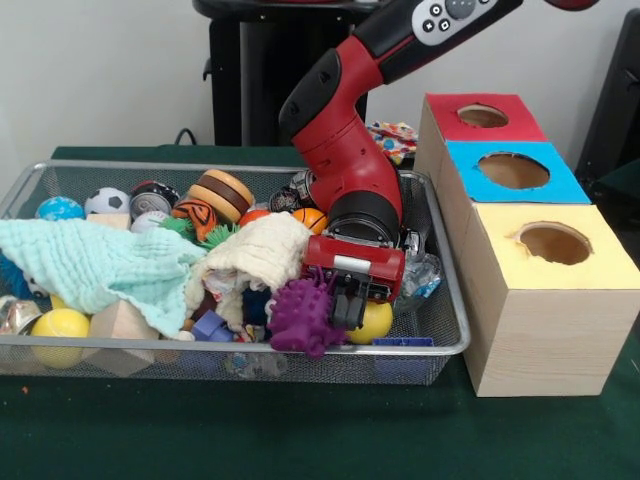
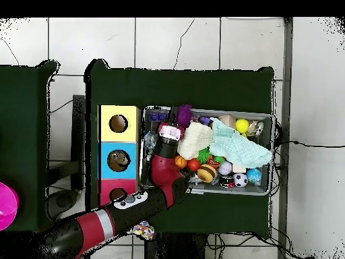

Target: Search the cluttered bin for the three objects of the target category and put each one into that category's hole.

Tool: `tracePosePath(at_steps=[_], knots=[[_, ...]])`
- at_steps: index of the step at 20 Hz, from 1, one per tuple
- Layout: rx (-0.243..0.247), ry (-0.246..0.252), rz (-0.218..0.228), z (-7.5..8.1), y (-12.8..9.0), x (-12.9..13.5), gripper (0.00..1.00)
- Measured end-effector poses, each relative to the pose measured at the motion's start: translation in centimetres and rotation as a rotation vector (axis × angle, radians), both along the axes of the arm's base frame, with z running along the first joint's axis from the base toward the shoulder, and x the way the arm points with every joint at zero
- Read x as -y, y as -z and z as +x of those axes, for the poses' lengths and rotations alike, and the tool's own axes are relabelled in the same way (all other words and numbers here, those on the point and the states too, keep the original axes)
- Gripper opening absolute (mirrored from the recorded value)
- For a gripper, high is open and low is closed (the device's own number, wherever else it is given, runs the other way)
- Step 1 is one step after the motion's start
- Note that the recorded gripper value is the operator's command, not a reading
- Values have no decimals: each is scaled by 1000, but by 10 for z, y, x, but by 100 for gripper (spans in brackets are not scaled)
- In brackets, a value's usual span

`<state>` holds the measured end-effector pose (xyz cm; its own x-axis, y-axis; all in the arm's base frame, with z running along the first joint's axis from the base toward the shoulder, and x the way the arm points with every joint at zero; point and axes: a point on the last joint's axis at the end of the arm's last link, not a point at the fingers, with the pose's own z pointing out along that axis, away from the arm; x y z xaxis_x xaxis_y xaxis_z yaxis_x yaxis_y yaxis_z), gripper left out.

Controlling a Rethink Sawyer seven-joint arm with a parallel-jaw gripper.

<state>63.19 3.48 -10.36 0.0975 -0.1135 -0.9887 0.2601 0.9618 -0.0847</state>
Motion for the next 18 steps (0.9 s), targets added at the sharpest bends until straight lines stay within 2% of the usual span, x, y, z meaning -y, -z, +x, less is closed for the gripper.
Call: tracePosePath(at_steps=[8,18], knots=[[-15,-15,-6,0,2,-2,0],[-59,-51,-13,2,5,-4,0]])
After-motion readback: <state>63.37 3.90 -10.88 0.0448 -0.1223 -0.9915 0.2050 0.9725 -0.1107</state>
